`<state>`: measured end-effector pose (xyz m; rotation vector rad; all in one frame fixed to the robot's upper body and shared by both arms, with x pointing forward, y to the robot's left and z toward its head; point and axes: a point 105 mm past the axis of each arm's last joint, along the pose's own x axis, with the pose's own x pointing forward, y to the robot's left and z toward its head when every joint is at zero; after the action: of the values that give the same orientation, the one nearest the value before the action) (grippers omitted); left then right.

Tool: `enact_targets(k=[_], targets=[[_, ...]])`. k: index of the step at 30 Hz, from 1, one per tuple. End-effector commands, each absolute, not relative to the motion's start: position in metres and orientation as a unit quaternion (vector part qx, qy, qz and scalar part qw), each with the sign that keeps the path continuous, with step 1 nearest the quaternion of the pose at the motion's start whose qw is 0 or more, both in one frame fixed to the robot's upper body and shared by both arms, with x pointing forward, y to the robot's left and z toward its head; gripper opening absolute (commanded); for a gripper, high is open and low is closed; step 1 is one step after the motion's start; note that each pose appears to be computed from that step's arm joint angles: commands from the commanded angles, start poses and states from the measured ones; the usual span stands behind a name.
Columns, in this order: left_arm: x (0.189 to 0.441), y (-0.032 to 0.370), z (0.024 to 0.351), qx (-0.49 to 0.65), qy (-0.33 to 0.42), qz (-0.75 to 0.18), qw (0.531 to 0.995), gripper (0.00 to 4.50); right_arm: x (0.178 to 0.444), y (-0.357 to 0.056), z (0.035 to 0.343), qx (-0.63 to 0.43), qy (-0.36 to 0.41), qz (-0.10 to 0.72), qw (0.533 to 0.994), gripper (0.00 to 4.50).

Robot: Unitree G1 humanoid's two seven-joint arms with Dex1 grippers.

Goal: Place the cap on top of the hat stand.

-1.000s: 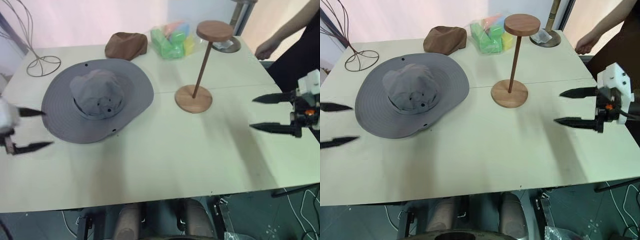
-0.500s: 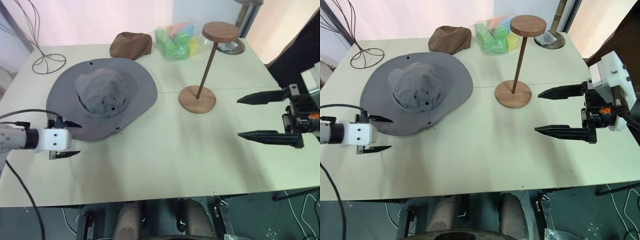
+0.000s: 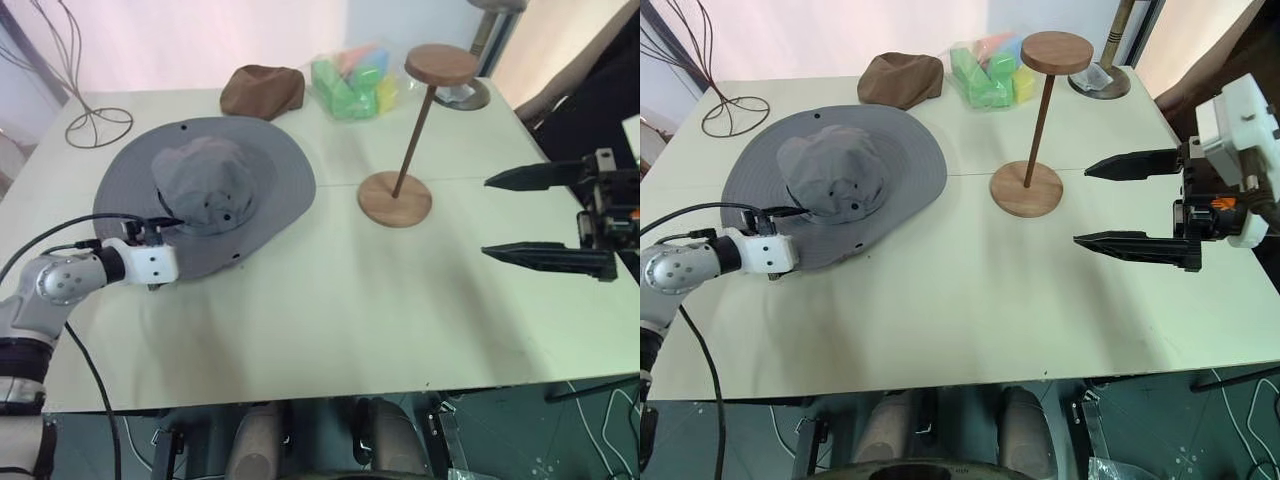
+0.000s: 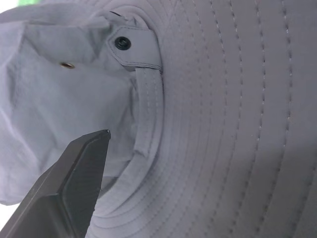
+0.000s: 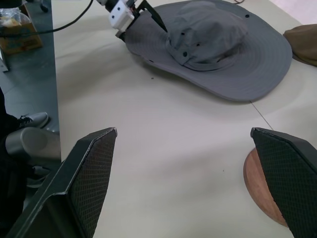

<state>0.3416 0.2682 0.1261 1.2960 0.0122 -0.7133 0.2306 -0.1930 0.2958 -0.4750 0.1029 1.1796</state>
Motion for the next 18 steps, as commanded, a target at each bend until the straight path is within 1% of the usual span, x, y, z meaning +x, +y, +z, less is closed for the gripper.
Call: enact_targets(k=[1,4,7,8,10,12,13,15,18], targets=[[0.345,0.265,0.129,0.582,-0.006,-0.324,0.746,3.18,0.227,-0.193,0.308,-0.236,0.032,0.545,0.804,4.50],[0.350,0.265,0.133,0.568,-0.005,-0.317,0.760,1.68,0.228,-0.194,0.309,-0.237,0.033,0.539,0.808,4.50],[0.359,0.262,0.146,0.544,-0.014,-0.308,0.781,0.15,0.229,-0.199,0.310,-0.223,0.040,0.527,0.819,4.50],[0.363,0.262,0.152,0.530,-0.015,-0.302,0.792,0.06,0.228,-0.200,0.311,-0.220,0.042,0.527,0.820,4.50],[0.374,0.259,0.170,0.481,-0.019,-0.286,0.828,0.06,0.228,-0.202,0.314,-0.229,0.034,0.515,0.825,4.50],[0.384,0.248,0.201,0.390,-0.047,-0.282,0.875,0.06,0.231,-0.206,0.319,-0.234,0.019,0.493,0.838,4.50],[0.388,0.244,0.217,0.354,-0.060,-0.277,0.891,0.06,0.232,-0.207,0.321,-0.233,0.014,0.486,0.842,4.50],[0.395,0.235,0.251,0.299,-0.090,-0.273,0.910,0.06,0.231,-0.212,0.325,-0.231,0.005,0.476,0.848,4.50],[0.401,0.214,0.301,0.251,-0.130,-0.288,0.915,0.06,0.235,-0.221,0.332,-0.241,-0.016,0.443,0.864,4.50]])
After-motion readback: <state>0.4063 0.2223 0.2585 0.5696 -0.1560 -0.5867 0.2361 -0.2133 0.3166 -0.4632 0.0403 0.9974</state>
